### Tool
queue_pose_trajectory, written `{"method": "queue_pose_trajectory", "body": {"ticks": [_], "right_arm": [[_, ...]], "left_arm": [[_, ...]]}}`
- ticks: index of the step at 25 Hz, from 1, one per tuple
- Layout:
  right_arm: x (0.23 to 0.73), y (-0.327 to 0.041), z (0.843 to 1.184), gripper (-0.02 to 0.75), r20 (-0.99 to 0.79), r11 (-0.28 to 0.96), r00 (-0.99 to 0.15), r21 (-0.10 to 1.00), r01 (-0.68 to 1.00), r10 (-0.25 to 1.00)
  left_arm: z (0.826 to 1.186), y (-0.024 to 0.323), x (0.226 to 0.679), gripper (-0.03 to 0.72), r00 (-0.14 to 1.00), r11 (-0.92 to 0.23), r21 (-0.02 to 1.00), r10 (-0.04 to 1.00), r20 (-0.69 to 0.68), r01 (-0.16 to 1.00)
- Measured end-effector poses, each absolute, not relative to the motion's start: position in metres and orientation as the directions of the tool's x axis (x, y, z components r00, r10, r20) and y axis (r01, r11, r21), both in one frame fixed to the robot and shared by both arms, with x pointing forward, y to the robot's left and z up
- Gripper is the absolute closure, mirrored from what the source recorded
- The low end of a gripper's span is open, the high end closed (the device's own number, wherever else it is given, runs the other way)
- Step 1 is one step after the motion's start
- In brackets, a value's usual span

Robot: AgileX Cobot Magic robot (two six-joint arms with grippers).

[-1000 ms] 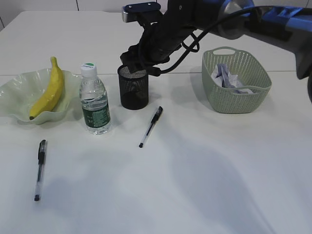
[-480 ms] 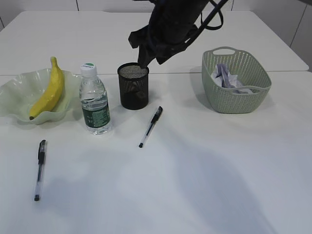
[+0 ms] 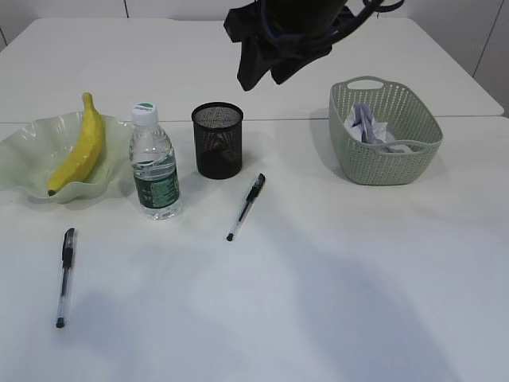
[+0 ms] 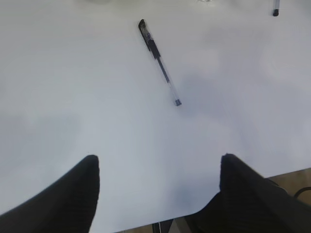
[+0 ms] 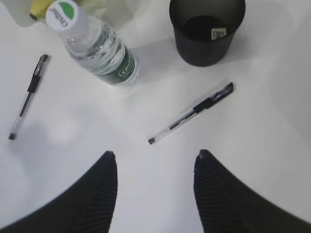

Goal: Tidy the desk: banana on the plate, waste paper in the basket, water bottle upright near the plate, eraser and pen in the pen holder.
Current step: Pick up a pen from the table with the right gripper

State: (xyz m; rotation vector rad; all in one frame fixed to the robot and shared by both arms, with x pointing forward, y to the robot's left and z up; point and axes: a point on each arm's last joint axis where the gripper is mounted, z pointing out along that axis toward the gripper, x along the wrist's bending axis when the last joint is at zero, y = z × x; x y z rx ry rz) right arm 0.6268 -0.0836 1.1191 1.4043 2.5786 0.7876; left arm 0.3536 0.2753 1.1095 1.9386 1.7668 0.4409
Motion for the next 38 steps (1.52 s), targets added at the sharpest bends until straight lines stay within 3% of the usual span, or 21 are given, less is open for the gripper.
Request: {"method": "queue_pose_trajectory", "body": {"ticks": [11,18,25,33,38], "right_arm": [[0.564,-0.114,1.096,0.358,0.187,0.461,-0.533,0.321,0.827,0.825],[0.524,-0.135,1.076,0.358,0.217,0.364,-0.429,0.283,0.888,0.877],[0.537,-0.123,1.063,0.359,0.31,0.21,-0.28,0.24,0.948,0.909],[0.587,-0.098,1.034,0.36,0.378,-0.014,-0.06,0.188,0.982,0.924],[0.619,-0.072,1.016,0.402,0.388,-0.073,0.0,0.174,0.982,0.922]], "left_arm": [[1.109,0.272,0.353,0.138,0.121,-0.041,0.538,0.986,-0.113,0.842],[1.11,0.27,0.352,0.138,0.125,-0.029,0.534,0.982,-0.144,0.845],[1.11,0.268,0.352,0.138,0.128,-0.021,0.53,0.978,-0.167,0.848],[1.111,0.268,0.353,0.138,0.13,-0.014,0.549,0.976,-0.172,0.836],[1.111,0.267,0.354,0.138,0.13,-0.014,0.552,0.976,-0.172,0.834]]}}
